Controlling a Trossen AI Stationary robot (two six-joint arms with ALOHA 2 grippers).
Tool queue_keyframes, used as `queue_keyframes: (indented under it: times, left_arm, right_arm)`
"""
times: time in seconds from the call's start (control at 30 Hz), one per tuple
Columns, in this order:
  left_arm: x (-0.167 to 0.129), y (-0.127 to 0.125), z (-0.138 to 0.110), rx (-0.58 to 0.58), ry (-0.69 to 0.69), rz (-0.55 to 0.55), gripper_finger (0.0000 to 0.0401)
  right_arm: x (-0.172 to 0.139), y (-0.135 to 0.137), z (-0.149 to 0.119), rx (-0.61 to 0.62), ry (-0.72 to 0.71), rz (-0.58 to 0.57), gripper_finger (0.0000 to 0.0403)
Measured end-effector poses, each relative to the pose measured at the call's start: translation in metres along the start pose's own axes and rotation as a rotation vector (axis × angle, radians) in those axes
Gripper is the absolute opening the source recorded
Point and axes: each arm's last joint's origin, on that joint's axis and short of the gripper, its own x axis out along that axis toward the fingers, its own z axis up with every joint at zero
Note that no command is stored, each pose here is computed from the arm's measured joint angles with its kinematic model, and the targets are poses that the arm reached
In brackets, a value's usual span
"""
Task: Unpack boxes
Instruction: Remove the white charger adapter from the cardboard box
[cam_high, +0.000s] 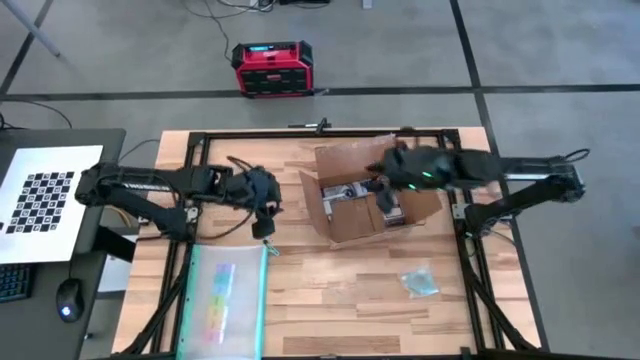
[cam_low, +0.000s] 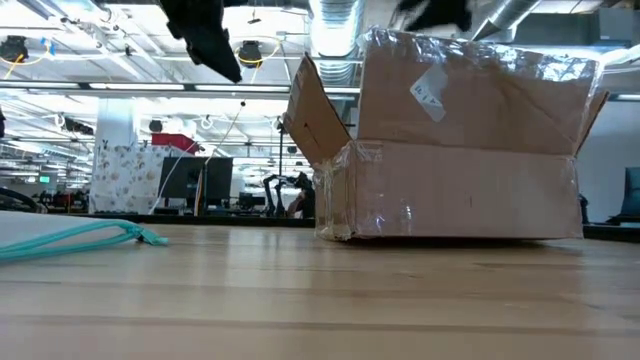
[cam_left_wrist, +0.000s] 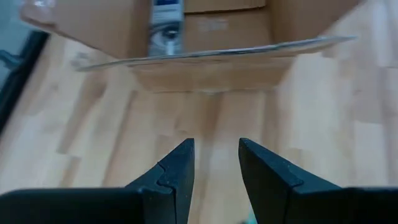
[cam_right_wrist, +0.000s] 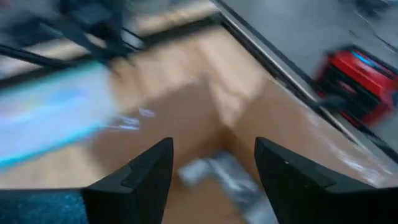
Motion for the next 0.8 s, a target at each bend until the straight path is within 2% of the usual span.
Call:
queue_keyframes:
  times: [0.13,0.2,0.4,0.6,0.73,0.8]
  left_arm:
    - [0.004,0.017,-0.001,-0.015,0.02,0.023,0.0109]
    - [0.009,0.025,-0.006,-0.035,0.041,0.042,0.0109]
    - [0.032,0.04,-0.03,-0.139,0.112,0.087,0.0109]
    - [0.057,0.04,-0.044,-0.254,-0.01,0.066,0.0109]
    - [0.069,0.039,-0.052,-0.304,-0.1,0.057,0.0109]
    - [0.074,0.039,-0.056,-0.325,-0.134,0.052,0.0109]
  right_arm:
    - [0.047,-0.025,-0.012,-0.062,0.188,-0.135,0.0214]
    - [0.068,-0.032,-0.018,-0.104,0.263,-0.147,0.0214]
    - [0.124,-0.037,-0.038,-0.238,0.403,-0.036,0.0214]
    - [0.171,-0.034,-0.065,-0.232,0.518,0.141,0.0214]
    - [0.19,-0.032,-0.079,-0.178,0.57,0.205,0.0214]
    - [0.198,-0.031,-0.083,-0.191,0.567,0.226,0.0214]
